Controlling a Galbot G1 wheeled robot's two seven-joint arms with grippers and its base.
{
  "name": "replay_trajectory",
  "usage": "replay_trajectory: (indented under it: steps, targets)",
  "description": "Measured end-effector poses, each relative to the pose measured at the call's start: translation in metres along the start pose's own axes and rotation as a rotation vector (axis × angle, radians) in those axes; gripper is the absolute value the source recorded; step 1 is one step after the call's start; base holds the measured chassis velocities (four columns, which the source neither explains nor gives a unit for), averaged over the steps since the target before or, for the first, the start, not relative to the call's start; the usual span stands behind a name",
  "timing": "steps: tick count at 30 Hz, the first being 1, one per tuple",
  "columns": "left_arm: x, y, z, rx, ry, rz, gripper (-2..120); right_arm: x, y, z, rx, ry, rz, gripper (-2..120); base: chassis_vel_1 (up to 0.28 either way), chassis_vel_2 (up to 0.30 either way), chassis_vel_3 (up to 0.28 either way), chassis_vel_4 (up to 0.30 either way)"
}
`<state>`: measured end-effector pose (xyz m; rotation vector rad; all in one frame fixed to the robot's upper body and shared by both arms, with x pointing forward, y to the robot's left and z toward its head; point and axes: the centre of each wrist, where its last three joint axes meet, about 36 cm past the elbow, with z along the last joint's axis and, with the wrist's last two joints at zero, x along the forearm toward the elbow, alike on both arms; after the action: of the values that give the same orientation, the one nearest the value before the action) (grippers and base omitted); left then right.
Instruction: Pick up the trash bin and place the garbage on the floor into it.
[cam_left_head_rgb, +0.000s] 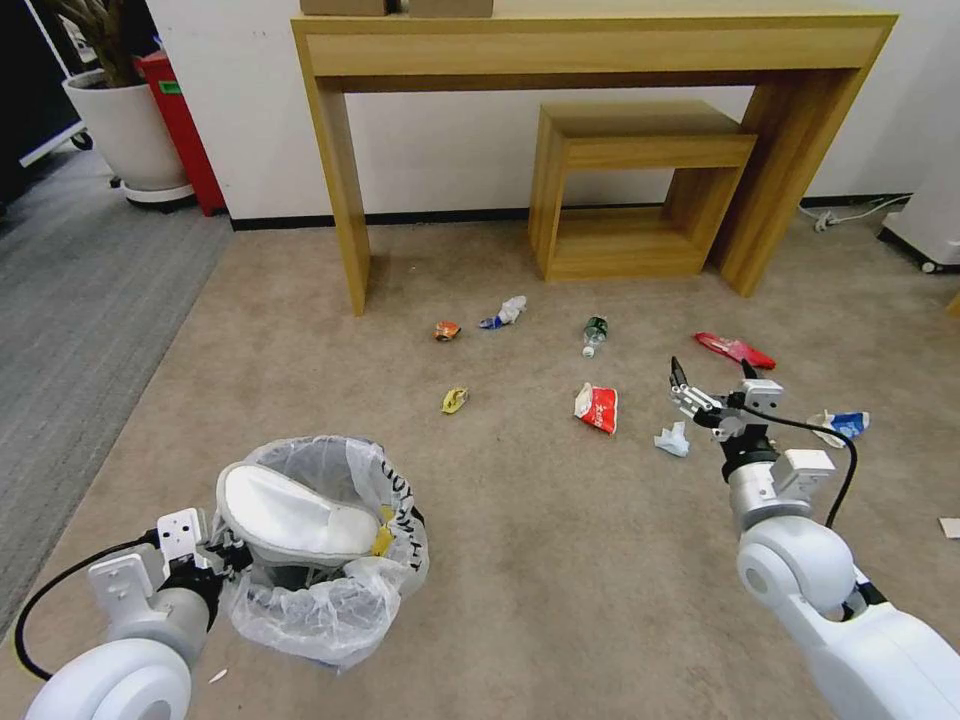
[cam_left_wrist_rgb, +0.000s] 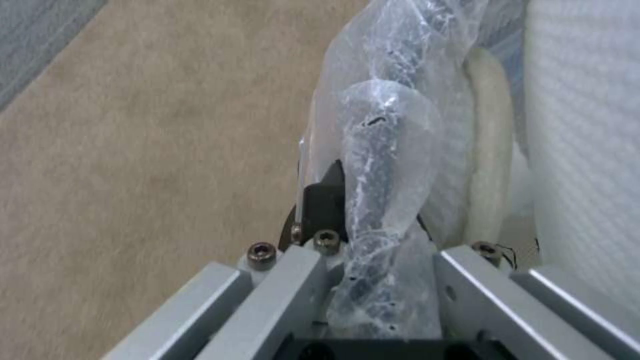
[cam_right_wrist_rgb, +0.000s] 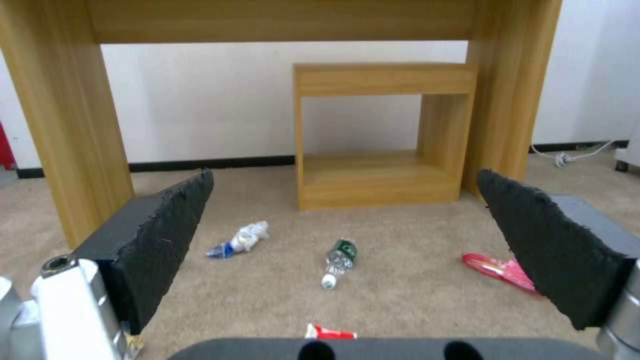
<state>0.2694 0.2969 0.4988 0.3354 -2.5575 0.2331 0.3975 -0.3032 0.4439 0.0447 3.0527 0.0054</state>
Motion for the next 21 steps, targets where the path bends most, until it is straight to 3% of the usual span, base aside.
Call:
replay_trajectory:
  steps: [21]
  targets:
    - [0.0002, 0.0018, 0.001, 0.002, -0.007, -0.004, 1, -0.0024, 0.0046, 0.0041, -0.006, -0.005, -0.012, 100, -0.152, 0.155, 0.149, -0.153]
